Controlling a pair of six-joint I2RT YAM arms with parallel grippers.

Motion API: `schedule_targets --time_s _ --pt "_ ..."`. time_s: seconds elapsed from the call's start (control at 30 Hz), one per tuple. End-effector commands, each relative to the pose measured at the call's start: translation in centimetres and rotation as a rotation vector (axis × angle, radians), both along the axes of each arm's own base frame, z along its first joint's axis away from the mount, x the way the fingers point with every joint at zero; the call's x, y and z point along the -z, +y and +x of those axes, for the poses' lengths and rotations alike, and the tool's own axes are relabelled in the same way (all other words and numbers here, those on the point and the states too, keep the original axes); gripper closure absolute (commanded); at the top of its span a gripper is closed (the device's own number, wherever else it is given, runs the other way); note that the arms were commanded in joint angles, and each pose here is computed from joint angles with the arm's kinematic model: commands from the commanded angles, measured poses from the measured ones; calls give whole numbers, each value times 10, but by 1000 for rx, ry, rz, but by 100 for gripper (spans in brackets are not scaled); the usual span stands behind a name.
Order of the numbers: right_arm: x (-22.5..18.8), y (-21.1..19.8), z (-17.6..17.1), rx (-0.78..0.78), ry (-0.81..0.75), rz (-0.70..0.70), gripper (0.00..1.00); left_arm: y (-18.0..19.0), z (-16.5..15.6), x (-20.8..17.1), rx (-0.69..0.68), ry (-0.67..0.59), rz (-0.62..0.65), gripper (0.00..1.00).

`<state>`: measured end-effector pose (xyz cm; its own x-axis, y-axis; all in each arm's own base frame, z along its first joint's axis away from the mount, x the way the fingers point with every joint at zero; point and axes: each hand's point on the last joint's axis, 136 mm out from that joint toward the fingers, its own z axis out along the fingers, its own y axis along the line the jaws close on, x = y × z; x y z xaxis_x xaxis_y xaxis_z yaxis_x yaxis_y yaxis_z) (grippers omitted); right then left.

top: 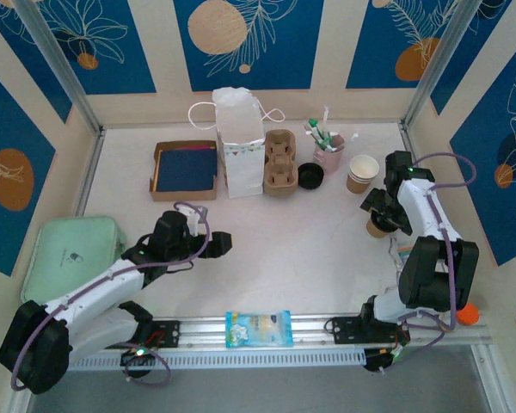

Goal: Pack the takeout coffee

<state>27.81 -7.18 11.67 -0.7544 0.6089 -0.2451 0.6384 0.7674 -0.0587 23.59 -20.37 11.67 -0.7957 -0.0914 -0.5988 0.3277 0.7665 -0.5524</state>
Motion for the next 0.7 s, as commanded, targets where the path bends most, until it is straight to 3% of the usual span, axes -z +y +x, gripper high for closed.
schedule_targets --time_s 0.0,0.4,0.67 --pt "-28 -3 2 -3 -56 -45 1 -1 10 -15 -5 -38 -5 4" --pt "-79 20 5 -102 -174 -81 1 -2 12 -15 -10 -36 -7 4" --pt "-88 80 11 -303 -224 36 1 0 12 -15 -25 -36 -15 3"
